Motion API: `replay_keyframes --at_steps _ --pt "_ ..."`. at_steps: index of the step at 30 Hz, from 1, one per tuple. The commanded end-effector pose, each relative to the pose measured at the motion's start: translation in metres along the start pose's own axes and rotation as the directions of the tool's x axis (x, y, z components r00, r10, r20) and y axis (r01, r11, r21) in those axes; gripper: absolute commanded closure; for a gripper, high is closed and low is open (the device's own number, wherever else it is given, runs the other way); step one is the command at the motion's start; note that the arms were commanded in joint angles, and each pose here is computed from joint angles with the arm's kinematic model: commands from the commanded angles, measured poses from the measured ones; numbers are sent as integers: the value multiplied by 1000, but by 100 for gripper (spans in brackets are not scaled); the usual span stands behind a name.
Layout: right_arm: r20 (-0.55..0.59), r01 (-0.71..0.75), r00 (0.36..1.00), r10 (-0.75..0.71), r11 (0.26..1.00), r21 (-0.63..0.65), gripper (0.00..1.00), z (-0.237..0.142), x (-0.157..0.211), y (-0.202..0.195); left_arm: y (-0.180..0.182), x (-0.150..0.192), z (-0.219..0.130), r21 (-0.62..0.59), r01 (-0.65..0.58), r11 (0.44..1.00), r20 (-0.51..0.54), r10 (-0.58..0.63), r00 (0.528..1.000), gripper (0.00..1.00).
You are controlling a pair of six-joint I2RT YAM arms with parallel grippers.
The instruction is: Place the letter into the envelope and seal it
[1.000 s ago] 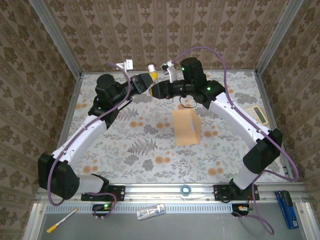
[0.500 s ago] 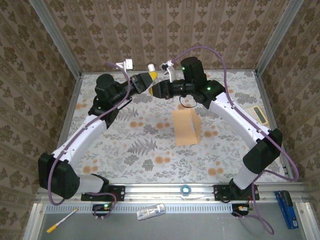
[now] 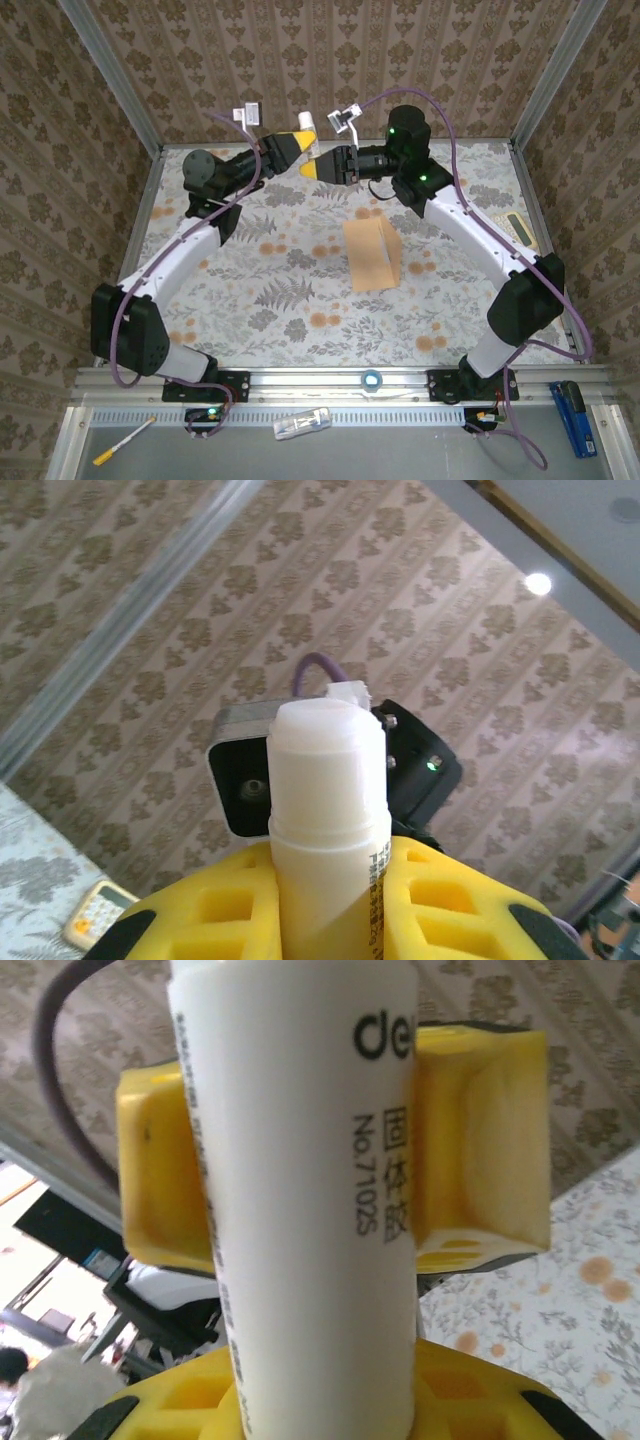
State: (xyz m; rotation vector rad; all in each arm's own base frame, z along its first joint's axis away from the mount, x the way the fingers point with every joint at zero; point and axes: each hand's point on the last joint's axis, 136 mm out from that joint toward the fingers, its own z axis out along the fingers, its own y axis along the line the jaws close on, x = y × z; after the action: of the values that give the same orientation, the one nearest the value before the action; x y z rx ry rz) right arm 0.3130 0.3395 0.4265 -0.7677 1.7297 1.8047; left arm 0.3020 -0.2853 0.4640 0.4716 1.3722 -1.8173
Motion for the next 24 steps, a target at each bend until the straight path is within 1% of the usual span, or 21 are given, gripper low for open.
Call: replay_keyframes --at_steps 1,5,8,10,14,16,18,21,24 --pt "0 127 992 -128 985 -120 83 -4 -15 50 -26 30 9 145 5 989 -154 18 988 100" --pt "-17 127 991 -131 983 -133 83 -4 -14 51 -34 35 14 195 16 981 -179 19 984 100" --pt "-29 111 993 -116 986 -124 83 -4 -11 46 -34 35 15 203 22 979 -185 16 983 100" --pt "-39 101 994 -105 990 -102 82 -3 -8 40 -34 34 15 200 20 980 -180 16 984 100" --pt "-60 85 995 -86 996 -19 79 -6 1 25 -32 31 13 189 17 982 -166 15 986 100" --pt "-67 81 995 -79 996 23 76 -9 4 18 -28 27 11 171 16 985 -149 9 989 100" --pt "-63 64 996 -60 996 66 70 -14 7 10 -23 23 9 149 17 989 -129 2 992 100" --pt "-49 39 998 -33 990 135 57 -29 12 -3 -5 5 -6 70 10 997 -56 -6 998 100" --pt "-26 31 999 -26 981 192 49 -47 14 -10 9 -8 -19 0 6 1000 15 -6 1000 100"
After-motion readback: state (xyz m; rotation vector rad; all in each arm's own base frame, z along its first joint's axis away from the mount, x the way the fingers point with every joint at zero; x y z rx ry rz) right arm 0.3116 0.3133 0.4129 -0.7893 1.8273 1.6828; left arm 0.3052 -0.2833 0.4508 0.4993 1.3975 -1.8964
